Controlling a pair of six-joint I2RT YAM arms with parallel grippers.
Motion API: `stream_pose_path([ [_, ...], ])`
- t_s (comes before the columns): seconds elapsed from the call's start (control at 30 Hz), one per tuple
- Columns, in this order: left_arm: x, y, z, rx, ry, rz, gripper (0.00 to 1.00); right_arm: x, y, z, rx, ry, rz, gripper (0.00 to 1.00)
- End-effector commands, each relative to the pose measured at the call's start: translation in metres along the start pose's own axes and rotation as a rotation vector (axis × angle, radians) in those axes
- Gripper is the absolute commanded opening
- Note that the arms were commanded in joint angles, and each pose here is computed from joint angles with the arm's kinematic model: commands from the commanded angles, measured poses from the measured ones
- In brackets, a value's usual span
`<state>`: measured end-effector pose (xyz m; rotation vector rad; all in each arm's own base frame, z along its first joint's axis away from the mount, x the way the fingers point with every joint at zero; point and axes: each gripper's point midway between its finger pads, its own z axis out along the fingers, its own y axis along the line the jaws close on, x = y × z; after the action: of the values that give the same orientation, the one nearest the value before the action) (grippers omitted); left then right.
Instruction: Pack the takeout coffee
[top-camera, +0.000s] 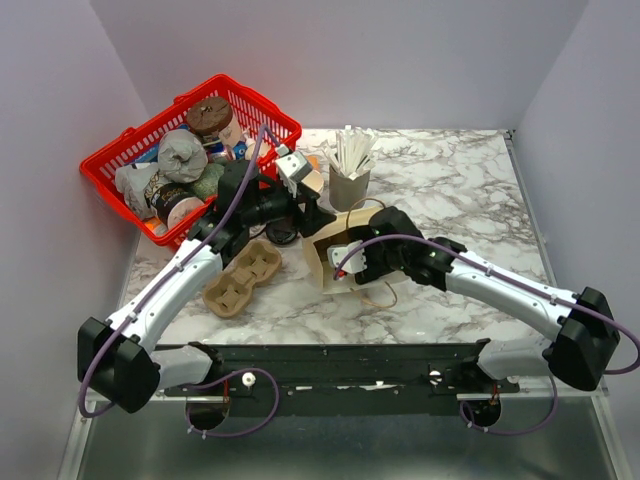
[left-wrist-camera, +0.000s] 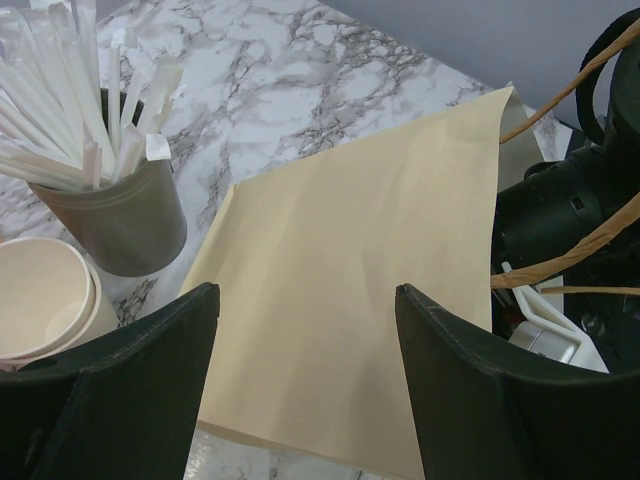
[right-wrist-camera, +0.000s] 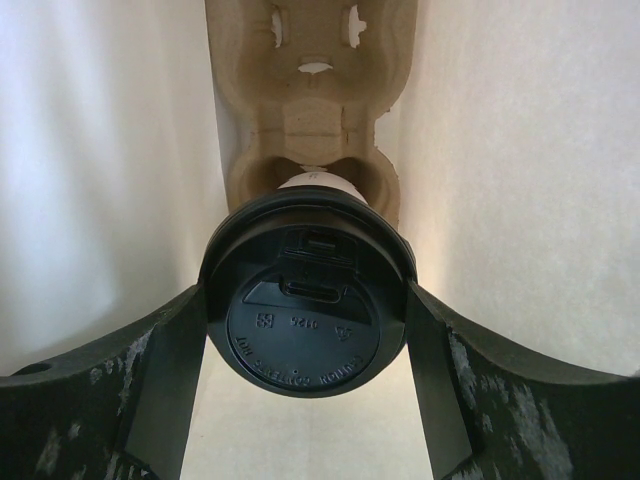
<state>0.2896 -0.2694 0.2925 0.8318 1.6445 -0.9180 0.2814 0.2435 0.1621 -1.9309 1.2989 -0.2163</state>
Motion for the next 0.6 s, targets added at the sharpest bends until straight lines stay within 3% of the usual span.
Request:
stream_pose_path([
  [0.0, 0.000, -0.003, 0.000, 0.045, 0.002, -0.042, 0.79, -0.007, -0.011, 0.005, 0.026, -0.037, -0.041, 0.01],
  [0.57, 0.008, 0.042, -0.004, -0.038, 0.025, -0.122, 0.78, -0.016, -0.010, 0.016, -0.006, -0.077, -0.063, 0.00],
])
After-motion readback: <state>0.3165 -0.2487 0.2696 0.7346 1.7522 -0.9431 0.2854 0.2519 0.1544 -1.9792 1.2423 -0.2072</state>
